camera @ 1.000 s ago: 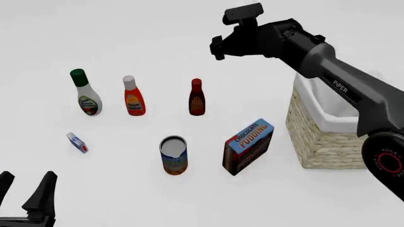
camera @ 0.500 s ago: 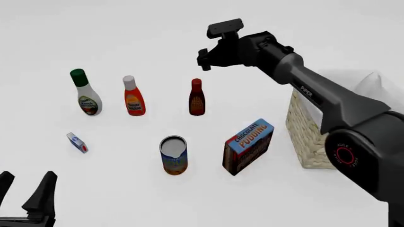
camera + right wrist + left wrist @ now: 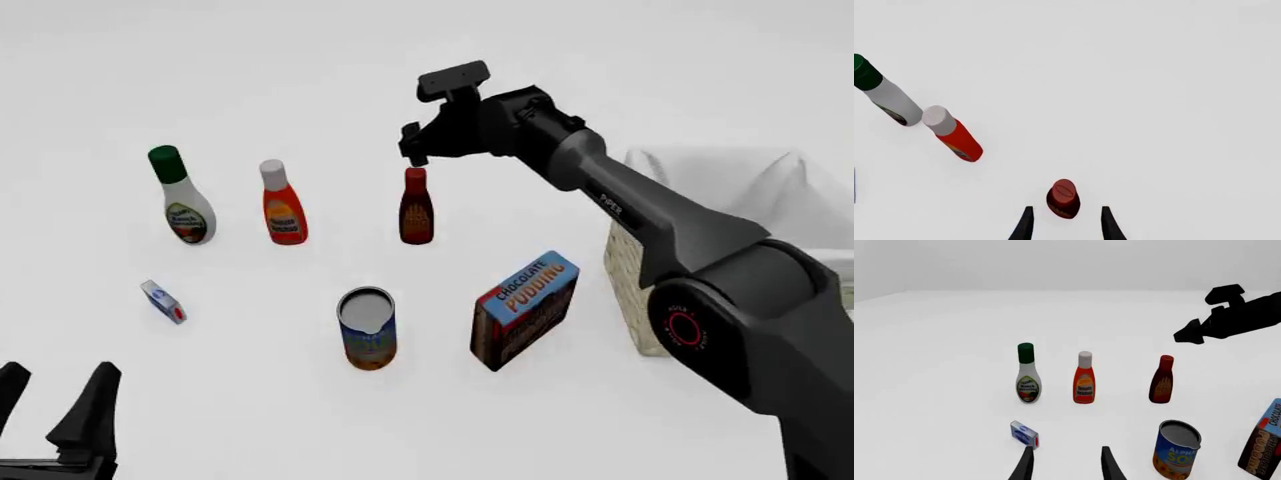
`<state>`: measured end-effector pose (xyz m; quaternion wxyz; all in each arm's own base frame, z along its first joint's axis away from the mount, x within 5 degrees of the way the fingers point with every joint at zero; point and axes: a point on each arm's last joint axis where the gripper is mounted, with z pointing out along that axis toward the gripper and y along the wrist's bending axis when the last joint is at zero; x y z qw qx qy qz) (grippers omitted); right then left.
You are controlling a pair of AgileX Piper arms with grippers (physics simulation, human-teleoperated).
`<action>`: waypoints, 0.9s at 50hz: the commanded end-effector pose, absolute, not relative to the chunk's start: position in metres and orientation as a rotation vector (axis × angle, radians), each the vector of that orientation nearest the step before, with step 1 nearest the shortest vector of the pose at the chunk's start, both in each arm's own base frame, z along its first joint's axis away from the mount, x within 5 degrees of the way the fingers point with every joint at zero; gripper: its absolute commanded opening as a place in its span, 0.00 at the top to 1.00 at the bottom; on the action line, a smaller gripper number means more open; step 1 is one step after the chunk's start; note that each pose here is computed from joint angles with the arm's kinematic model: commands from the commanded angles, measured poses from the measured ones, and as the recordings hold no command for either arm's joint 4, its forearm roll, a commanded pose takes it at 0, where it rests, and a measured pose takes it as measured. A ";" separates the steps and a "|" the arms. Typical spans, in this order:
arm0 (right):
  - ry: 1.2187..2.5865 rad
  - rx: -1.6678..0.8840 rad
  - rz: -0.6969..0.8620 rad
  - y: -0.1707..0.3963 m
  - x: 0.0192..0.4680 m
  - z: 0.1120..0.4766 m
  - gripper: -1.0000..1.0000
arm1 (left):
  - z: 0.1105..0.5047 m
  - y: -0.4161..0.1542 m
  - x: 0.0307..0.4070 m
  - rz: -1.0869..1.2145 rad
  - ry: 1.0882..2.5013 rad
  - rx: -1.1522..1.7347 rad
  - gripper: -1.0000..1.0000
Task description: Pick the bbq sauce and place it in the basket.
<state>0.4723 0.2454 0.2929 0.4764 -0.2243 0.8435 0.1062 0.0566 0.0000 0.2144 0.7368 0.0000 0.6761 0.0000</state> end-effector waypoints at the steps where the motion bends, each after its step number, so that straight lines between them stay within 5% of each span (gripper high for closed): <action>1: 2.059 -0.576 0.248 0.251 0.478 0.279 0.00 | 0.214 0.000 0.057 0.000 1.485 0.000 0.00; 45: 2.072 -0.616 0.244 0.268 0.491 0.234 0.00 | 0.214 0.000 0.057 0.000 1.485 0.000 0.00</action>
